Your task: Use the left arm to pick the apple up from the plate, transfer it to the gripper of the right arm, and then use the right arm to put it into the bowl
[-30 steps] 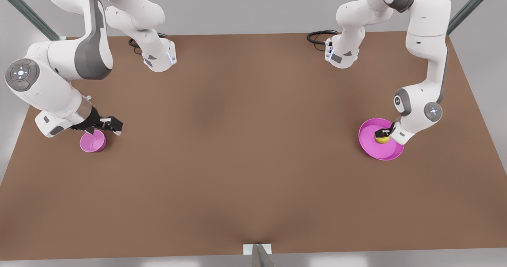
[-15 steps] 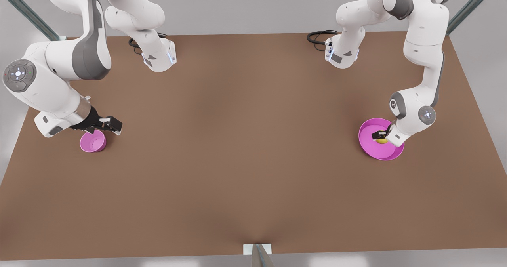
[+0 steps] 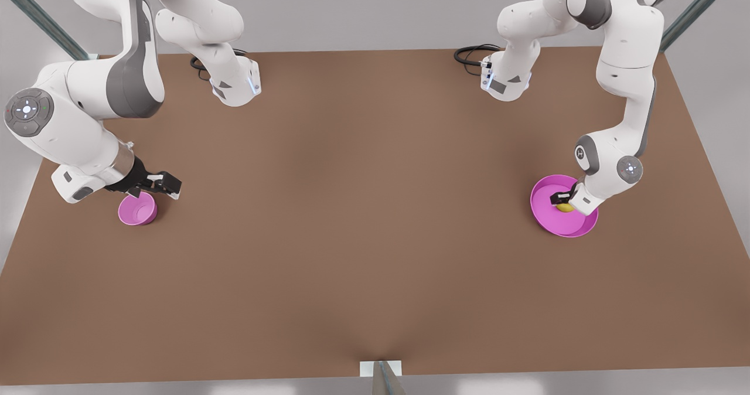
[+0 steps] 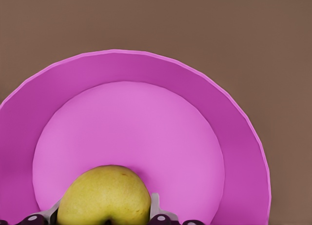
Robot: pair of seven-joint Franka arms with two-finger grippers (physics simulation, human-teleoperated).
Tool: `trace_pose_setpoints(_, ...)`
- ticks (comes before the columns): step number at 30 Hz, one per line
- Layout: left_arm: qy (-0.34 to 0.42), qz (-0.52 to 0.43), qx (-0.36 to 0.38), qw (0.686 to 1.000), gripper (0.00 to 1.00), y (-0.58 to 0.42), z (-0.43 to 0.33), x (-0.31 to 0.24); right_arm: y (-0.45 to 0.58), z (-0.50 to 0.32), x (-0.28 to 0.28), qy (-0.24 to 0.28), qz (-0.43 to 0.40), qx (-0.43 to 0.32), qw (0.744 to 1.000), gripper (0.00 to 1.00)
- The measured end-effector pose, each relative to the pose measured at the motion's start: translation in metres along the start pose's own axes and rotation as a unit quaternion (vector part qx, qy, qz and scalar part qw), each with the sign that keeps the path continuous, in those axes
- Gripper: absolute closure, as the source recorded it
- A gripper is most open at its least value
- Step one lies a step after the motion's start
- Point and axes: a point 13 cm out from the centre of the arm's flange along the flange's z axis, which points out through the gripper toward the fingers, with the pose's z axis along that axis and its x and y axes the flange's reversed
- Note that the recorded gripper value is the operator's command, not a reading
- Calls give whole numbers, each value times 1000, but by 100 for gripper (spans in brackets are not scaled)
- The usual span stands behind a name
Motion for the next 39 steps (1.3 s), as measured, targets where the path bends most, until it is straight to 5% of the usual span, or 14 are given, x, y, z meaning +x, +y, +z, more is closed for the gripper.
trace_pose_setpoints(11, -7, 1, -3, 1000, 30, -2, -5, -7, 2, 0, 0, 0, -3, 0, 1000, 0)
trace_pose_setpoints(17, -107, 49, -2, 993, 30, -65, -129, -73, 2, 0, 0, 0, -3, 0, 1000, 0)
trace_pose_setpoints(24, -96, 85, 253, 959, 33, -379, -202, -101, 39, 4, 9, 9, -23, -26, 999, 0)
trace_pose_setpoints(30, -22, 136, 434, 890, 38, -498, -213, -80, 100, 50, -11, 63, 28, -217, 974, 0)
trace_pose_setpoints(32, -12, 162, 489, 857, 51, -539, -213, -64, 142, 65, -20, 72, 33, -279, 957, 0)
trace_pose_setpoints(39, -89, 264, 614, 739, 55, -638, -223, -51, 270, 119, -57, 103, 99, -497, 856, 0)
